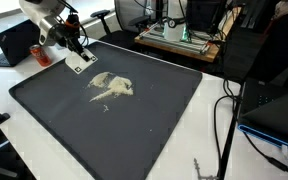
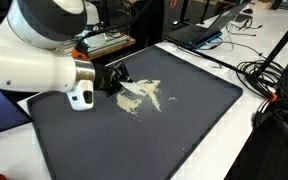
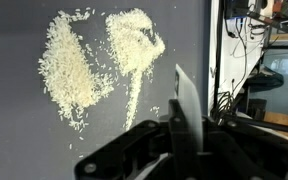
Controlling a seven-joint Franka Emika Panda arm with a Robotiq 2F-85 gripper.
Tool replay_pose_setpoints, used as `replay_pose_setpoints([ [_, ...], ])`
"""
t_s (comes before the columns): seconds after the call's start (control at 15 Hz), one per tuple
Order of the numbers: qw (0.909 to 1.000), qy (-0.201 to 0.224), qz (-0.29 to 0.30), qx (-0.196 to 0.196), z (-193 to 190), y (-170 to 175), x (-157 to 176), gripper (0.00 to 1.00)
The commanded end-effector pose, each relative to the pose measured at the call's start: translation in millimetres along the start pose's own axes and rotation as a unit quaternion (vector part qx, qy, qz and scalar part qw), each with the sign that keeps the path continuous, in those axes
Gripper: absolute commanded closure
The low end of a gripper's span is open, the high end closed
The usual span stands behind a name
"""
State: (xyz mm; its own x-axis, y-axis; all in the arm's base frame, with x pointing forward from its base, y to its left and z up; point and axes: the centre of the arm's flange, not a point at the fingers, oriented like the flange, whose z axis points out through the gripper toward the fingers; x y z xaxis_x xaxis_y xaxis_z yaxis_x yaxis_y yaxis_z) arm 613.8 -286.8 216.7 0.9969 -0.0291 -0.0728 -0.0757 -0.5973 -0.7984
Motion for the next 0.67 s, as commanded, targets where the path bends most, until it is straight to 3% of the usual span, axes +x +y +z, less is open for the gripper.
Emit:
replay_pose_setpoints([
  [0.0,0.9985,-0.017,-0.014,0.050,-5,17,24,0.99],
  [0.6,0.9959,-0.051,-0.023,0.071,-3,33,18,0.99],
])
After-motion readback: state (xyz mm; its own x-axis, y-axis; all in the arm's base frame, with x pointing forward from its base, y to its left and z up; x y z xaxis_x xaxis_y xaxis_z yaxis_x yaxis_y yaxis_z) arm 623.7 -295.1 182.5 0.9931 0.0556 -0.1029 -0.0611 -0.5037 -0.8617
